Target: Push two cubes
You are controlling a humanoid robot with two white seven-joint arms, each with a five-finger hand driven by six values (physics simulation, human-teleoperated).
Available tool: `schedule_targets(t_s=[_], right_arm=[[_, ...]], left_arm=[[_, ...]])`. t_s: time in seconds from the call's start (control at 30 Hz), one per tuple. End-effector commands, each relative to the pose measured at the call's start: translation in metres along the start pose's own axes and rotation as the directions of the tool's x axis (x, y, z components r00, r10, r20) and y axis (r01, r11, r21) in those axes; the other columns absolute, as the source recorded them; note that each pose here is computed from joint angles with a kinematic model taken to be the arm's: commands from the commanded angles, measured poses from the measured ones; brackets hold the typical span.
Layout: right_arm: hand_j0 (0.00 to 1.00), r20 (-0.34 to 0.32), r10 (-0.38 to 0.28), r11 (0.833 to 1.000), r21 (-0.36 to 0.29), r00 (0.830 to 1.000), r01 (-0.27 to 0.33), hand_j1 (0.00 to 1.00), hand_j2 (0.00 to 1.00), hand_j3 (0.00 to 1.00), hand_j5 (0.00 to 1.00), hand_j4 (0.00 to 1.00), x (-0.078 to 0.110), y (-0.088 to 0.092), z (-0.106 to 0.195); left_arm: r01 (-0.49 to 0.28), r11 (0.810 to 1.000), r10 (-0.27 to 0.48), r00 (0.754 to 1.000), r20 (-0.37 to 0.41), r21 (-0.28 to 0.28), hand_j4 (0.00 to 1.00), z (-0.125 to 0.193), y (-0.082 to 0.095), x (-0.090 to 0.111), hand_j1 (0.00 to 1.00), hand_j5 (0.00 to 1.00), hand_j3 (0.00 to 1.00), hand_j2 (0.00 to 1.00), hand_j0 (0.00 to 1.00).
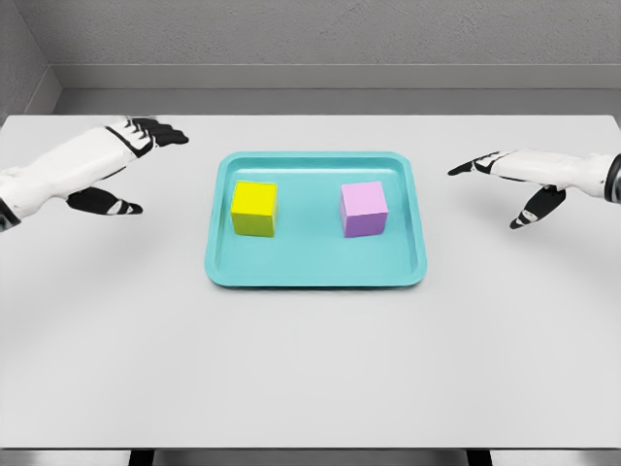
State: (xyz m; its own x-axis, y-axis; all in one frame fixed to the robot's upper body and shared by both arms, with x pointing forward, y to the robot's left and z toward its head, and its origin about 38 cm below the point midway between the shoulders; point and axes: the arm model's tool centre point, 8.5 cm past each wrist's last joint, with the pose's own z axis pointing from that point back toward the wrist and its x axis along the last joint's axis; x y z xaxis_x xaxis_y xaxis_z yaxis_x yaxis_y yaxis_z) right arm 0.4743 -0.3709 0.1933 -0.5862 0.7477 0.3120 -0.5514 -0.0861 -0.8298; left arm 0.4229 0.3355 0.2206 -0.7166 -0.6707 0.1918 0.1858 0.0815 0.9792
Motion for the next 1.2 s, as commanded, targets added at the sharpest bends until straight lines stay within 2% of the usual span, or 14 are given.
schedule_targets(t_s=[0.0, 0.07, 0.23, 0.3, 0.37, 0.43, 0.47, 0.53, 0.63, 0.67, 0.83, 0.9, 1.03, 1.17], right_arm=[[1.0, 0.0, -0.006, 1.0, -0.005, 1.0, 0.006, 1.0, 1.0, 1.0, 1.0, 1.0, 0.0, -0.001, 0.0], [1.0, 0.002, -0.005, 1.0, -0.001, 1.0, 0.005, 1.0, 1.0, 1.0, 1.0, 1.0, 0.001, 0.0, -0.001], [1.0, -0.018, -0.016, 1.0, 0.002, 1.0, 0.016, 1.0, 1.0, 1.0, 1.0, 1.0, -0.006, 0.002, 0.003], [1.0, -0.027, -0.024, 1.0, 0.002, 0.999, 0.024, 1.0, 1.0, 1.0, 1.0, 1.0, -0.009, 0.004, 0.004], [1.0, -0.028, -0.024, 1.0, 0.004, 0.999, 0.024, 1.0, 1.0, 1.0, 1.0, 1.0, -0.01, 0.004, 0.004], [1.0, -0.031, -0.012, 1.0, 0.001, 0.999, 0.012, 1.0, 1.0, 1.0, 1.0, 1.0, -0.009, -0.001, 0.004], [0.94, -0.047, 0.017, 1.0, 0.023, 0.999, -0.016, 0.94, 0.94, 0.94, 0.94, 0.94, -0.01, 0.0, 0.003], [0.72, -0.049, 0.043, 0.998, 0.037, 0.998, -0.042, 0.72, 0.72, 0.72, 0.72, 0.72, -0.007, -0.001, 0.002], [0.18, -0.025, 0.077, 0.997, 0.024, 0.997, -0.077, 0.18, 0.18, 0.18, 0.18, 0.18, 0.003, -0.012, 0.0], [0.14, -0.021, 0.087, 0.996, 0.013, 0.996, -0.087, 0.14, 0.14, 0.14, 0.14, 0.14, 0.005, -0.019, 0.0], [0.1, 0.076, 0.118, 0.992, -0.044, 0.99, -0.115, 0.1, 0.1, 0.1, 0.1, 0.1, 0.038, -0.045, -0.039], [0.1, 0.086, 0.133, 0.991, -0.039, 0.987, -0.13, 0.1, 0.1, 0.1, 0.1, 0.1, 0.044, -0.046, -0.046], [0.1, 0.125, 0.198, 0.978, 0.042, 0.972, -0.204, 0.1, 0.1, 0.1, 0.1, 0.1, 0.062, -0.04, -0.069], [0.1, 0.149, 0.27, 0.948, 0.13, 0.951, -0.29, 0.1, 0.1, 0.1, 0.1, 0.1, 0.075, -0.031, -0.089]], left_arm=[[0.021, 0.998, -0.024, 0.998, -0.059, -0.056, 0.9, -0.003, -0.023, -0.014, 0.9, 0.9, 0.9, 0.9, 0.9], [0.004, 0.999, -0.008, 0.997, -0.08, -0.054, 0.73, -0.01, -0.028, -0.021, 0.73, 0.73, 0.73, 0.73, 0.73], [-0.003, 1.0, 0.002, 0.998, -0.063, -0.025, 0.73, -0.036, -0.028, -0.018, 0.73, 0.73, 0.73, 0.73, 0.73], [0.011, 1.0, -0.012, 0.999, -0.049, -0.028, 0.74, -0.048, -0.032, -0.011, 0.74, 0.74, 0.74, 0.74, 0.74], [0.005, 0.998, -0.008, 0.999, -0.034, -0.063, 0.74, -0.052, -0.043, -0.007, 0.74, 0.74, 0.74, 0.74, 0.74], [0.008, 0.998, -0.01, 0.999, -0.035, -0.062, 0.73, -0.052, -0.042, -0.008, 0.73, 0.73, 0.73, 0.73, 0.73], [0.01, 0.998, -0.013, 0.999, -0.037, -0.062, 0.73, -0.05, -0.041, -0.009, 0.73, 0.73, 0.73, 0.73, 0.73], [0.008, 0.998, -0.01, 0.999, -0.036, -0.063, 0.73, -0.05, -0.042, -0.008, 0.73, 0.73, 0.73, 0.73, 0.73], [0.01, 0.997, -0.013, 0.999, -0.04, -0.071, 0.73, -0.048, -0.043, -0.009, 0.73, 0.73, 0.73, 0.73, 0.73], [0.009, 0.996, -0.011, 0.999, -0.03, -0.088, 0.73, -0.05, -0.049, -0.006, 0.73, 0.73, 0.73, 0.73, 0.73], [0.006, 0.995, -0.009, 1.0, -0.028, -0.1, 0.73, -0.051, -0.053, -0.005, 0.73, 0.73, 0.73, 0.73, 0.73], [0.016, 0.994, -0.02, 0.999, -0.03, -0.106, 0.73, -0.051, -0.054, -0.005, 0.73, 0.73, 0.73, 0.73, 0.73], [-0.003, 0.993, -0.004, 0.998, -0.056, -0.118, 0.73, -0.049, -0.061, -0.013, 0.73, 0.73, 0.73, 0.73, 0.73], [-0.016, 0.99, 0.004, 0.996, -0.089, -0.14, 0.73, -0.051, -0.071, -0.022, 0.73, 0.73, 0.73, 0.73, 0.73]])
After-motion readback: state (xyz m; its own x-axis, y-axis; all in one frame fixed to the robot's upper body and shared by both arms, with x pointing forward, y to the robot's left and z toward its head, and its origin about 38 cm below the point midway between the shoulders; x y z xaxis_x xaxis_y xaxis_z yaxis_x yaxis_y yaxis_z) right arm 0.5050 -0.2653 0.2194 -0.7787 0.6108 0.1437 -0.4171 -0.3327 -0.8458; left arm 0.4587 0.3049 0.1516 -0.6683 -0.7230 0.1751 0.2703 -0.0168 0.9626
